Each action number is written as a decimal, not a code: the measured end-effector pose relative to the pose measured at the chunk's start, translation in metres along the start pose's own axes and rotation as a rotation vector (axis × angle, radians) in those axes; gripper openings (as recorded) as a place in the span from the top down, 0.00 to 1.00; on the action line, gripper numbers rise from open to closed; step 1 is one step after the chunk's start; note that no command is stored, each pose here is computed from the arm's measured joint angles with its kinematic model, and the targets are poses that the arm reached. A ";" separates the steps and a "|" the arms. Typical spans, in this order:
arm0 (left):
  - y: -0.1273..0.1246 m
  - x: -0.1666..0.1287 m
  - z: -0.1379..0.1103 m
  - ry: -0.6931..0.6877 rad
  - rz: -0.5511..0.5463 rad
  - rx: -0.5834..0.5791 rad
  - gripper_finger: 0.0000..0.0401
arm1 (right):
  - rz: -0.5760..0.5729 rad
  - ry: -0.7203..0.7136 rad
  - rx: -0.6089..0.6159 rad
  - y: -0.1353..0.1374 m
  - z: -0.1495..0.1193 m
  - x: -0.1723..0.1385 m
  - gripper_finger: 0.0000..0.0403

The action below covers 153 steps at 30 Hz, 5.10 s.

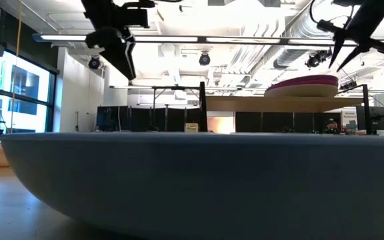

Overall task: Place and stack plates onto a shelf
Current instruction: Stack the blue plate on top of the violet plate on the shelf

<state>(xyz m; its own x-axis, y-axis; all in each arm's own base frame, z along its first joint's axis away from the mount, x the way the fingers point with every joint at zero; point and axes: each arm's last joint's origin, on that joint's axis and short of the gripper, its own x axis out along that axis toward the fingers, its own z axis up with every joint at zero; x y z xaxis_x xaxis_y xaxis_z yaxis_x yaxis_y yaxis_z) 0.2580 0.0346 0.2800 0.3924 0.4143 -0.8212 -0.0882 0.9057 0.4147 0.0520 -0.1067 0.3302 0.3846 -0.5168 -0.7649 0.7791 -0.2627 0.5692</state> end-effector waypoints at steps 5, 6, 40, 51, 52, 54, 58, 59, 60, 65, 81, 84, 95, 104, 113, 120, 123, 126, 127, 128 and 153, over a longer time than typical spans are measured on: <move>-0.007 -0.001 -0.002 0.008 -0.167 -0.067 0.71 | 0.095 0.043 -0.074 0.004 -0.012 -0.008 0.83; -0.008 -0.001 -0.003 0.012 -0.195 -0.070 0.71 | 0.114 0.050 -0.085 0.006 -0.015 -0.010 0.83; -0.060 -0.018 -0.003 0.055 -0.407 -0.031 0.71 | 0.354 0.572 -0.391 0.087 -0.195 0.007 0.83; -0.060 -0.018 -0.003 0.057 -0.404 -0.030 0.71 | 0.346 0.672 -0.492 0.089 -0.271 0.028 0.83; -0.060 -0.018 -0.003 0.057 -0.404 -0.031 0.71 | 0.334 0.677 -0.503 0.087 -0.277 0.030 0.83; -0.060 -0.018 -0.003 0.058 -0.404 -0.032 0.71 | 0.297 0.688 -0.518 0.082 -0.290 0.036 0.83; -0.060 -0.018 -0.003 0.060 -0.403 -0.046 0.71 | 0.231 0.742 -0.565 0.071 -0.317 0.046 0.83; -0.060 -0.018 -0.003 0.061 -0.403 -0.052 0.71 | 0.225 0.749 -0.575 0.068 -0.324 0.048 0.83; -0.060 -0.018 -0.003 0.063 -0.403 -0.062 0.71 | 0.221 0.758 -0.586 0.066 -0.329 0.050 0.83; -0.060 -0.019 -0.003 0.072 -0.402 -0.107 0.71 | 0.180 0.795 -0.632 0.056 -0.348 0.057 0.83; -0.060 -0.019 -0.003 0.110 -0.395 -0.293 0.71 | 0.081 0.772 -0.775 0.030 -0.377 0.079 0.83; -0.060 -0.019 -0.003 0.113 -0.395 -0.309 0.71 | 0.078 0.771 -0.792 0.028 -0.380 0.082 0.83; -0.060 -0.019 -0.003 0.121 -0.393 -0.351 0.71 | 0.125 0.756 -0.800 0.032 -0.382 0.079 0.83; -0.060 -0.019 -0.002 0.109 -0.395 -0.355 0.71 | 0.098 0.705 -0.846 0.055 -0.380 0.057 0.83; -0.060 -0.018 0.002 0.067 -0.403 -0.348 0.71 | -0.002 0.598 -0.943 0.066 -0.366 0.043 0.83; -0.059 -0.018 0.002 0.066 -0.390 -0.347 0.71 | 0.010 0.657 -0.941 0.063 -0.383 0.058 0.83; -0.059 -0.018 0.002 0.066 -0.388 -0.347 0.71 | -0.016 0.676 -0.957 0.057 -0.393 0.069 0.83; -0.059 -0.018 0.002 0.067 -0.387 -0.347 0.71 | -0.039 0.688 -0.973 0.055 -0.400 0.075 0.83; -0.059 -0.018 0.002 0.067 -0.387 -0.347 0.71 | -0.039 0.689 -0.977 0.056 -0.402 0.076 0.83; -0.059 -0.018 0.002 0.067 -0.387 -0.347 0.71 | -0.035 0.691 -0.986 0.057 -0.405 0.077 0.83; -0.059 -0.018 0.002 0.070 -0.387 -0.346 0.71 | -0.093 0.722 -1.004 0.048 -0.427 0.100 0.84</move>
<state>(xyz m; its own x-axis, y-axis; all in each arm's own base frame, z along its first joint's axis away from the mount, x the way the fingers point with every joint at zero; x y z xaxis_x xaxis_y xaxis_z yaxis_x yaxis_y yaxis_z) 0.2575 -0.0268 0.2712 0.3954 0.0379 -0.9177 -0.2511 0.9655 -0.0684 0.3393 0.1766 0.1520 0.2443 0.1206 -0.9622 0.7296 0.6307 0.2643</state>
